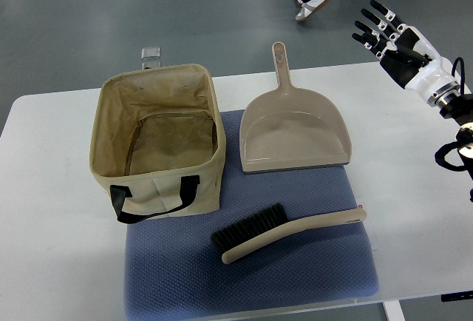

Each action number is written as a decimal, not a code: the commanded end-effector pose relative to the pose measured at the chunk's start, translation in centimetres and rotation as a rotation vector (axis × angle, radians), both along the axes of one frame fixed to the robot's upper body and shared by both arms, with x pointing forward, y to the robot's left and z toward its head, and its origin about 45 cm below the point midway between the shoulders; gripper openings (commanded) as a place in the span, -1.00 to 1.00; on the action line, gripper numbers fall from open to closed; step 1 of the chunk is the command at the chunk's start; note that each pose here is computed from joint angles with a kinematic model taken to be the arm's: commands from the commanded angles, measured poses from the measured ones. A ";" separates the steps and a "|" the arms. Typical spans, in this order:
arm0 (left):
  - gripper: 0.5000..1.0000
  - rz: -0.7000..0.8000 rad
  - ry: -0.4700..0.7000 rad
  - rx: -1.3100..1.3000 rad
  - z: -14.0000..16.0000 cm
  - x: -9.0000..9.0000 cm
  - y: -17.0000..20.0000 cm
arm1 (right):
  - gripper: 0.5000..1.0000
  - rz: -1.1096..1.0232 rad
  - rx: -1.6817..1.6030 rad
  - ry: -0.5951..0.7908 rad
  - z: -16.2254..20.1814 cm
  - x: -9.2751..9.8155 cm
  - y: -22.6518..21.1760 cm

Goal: Put pink broom in yellow bag with right hand

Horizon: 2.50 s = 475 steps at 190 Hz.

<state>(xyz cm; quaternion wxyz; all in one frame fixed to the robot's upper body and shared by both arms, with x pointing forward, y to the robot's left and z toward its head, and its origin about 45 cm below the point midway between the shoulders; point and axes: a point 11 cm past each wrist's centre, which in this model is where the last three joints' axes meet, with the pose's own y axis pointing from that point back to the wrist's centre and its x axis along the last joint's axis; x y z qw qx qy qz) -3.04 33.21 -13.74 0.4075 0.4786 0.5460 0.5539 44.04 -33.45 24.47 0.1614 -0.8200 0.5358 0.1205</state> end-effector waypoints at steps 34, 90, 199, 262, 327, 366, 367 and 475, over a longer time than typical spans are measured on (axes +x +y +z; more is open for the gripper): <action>1.00 -0.001 0.000 0.000 0.0 0.0 0.0 | 0.71 0.252 -0.288 -0.061 1.8 -2.0 3.2; 1.00 0.000 0.001 0.000 0.0 -0.1 0.0 | 0.69 0.572 -0.762 -0.254 2.0 -6.5 9.4; 1.00 0.000 0.001 0.000 0.0 -0.1 0.0 | 0.68 0.888 -1.323 -0.519 -1.5 -13.8 13.4; 1.00 -0.001 0.000 0.002 0.0 0.0 0.0 | 0.64 0.903 -1.445 -0.536 -2.9 -14.3 12.9; 1.00 -0.001 0.000 0.000 0.0 0.0 0.0 | 0.28 0.884 -1.502 -0.550 -4.6 -15.2 11.8; 1.00 0.000 0.001 0.000 0.0 -0.1 0.0 | 0.20 0.852 -1.523 -0.570 -5.0 -15.3 11.8; 1.00 0.000 0.001 0.000 0.0 -0.1 0.0 | 0.20 0.852 -1.523 -0.570 -5.0 -15.3 11.8; 1.00 0.000 0.001 0.000 0.0 -0.1 0.0 | -0.21 0.837 -1.599 -0.602 -7.0 -16.0 11.1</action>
